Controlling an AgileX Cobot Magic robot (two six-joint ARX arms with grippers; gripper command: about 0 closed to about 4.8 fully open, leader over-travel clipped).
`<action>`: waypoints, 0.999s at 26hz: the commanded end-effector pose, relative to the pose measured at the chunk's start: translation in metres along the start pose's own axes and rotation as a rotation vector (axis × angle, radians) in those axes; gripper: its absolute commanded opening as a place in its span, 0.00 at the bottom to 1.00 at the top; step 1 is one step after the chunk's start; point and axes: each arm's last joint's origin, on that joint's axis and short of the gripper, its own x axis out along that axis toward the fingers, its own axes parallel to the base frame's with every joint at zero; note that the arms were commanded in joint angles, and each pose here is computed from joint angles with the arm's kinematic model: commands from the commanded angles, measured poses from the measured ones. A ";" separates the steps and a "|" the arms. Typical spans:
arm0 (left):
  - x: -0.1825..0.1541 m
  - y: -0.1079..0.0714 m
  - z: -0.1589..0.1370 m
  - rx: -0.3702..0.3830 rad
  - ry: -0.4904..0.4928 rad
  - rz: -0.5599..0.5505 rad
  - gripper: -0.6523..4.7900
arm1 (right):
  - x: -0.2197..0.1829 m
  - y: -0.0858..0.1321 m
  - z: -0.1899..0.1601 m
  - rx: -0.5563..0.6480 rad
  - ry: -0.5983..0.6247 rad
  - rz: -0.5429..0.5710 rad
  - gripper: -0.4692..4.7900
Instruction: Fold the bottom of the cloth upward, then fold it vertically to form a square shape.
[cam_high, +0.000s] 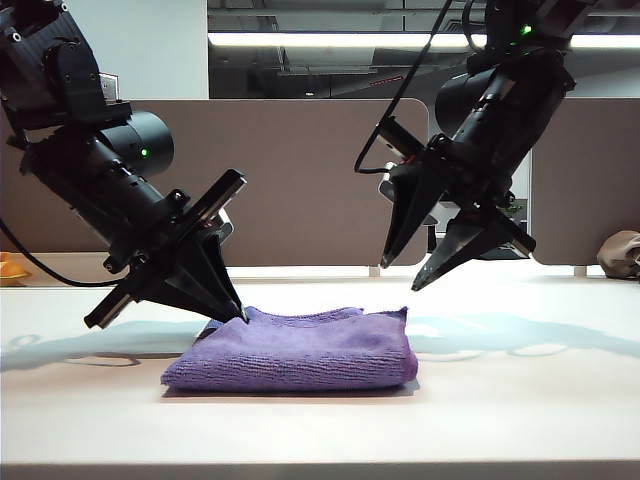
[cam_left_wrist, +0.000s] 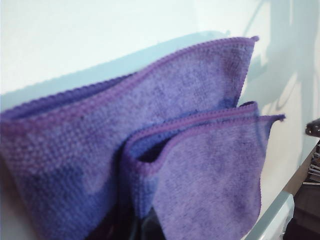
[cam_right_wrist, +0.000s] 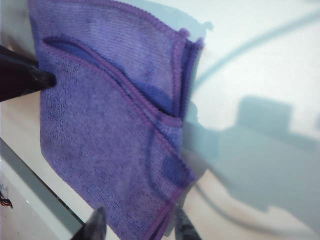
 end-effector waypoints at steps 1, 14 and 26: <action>-0.001 -0.002 0.003 0.020 -0.015 -0.009 0.15 | -0.001 0.002 -0.001 -0.002 -0.001 0.008 0.43; -0.013 -0.022 0.023 0.077 -0.075 -0.036 0.11 | -0.001 0.002 -0.001 0.002 0.005 0.007 0.43; -0.018 -0.026 0.028 0.073 -0.102 -0.040 0.11 | -0.001 0.000 -0.001 0.002 -0.001 -0.029 0.43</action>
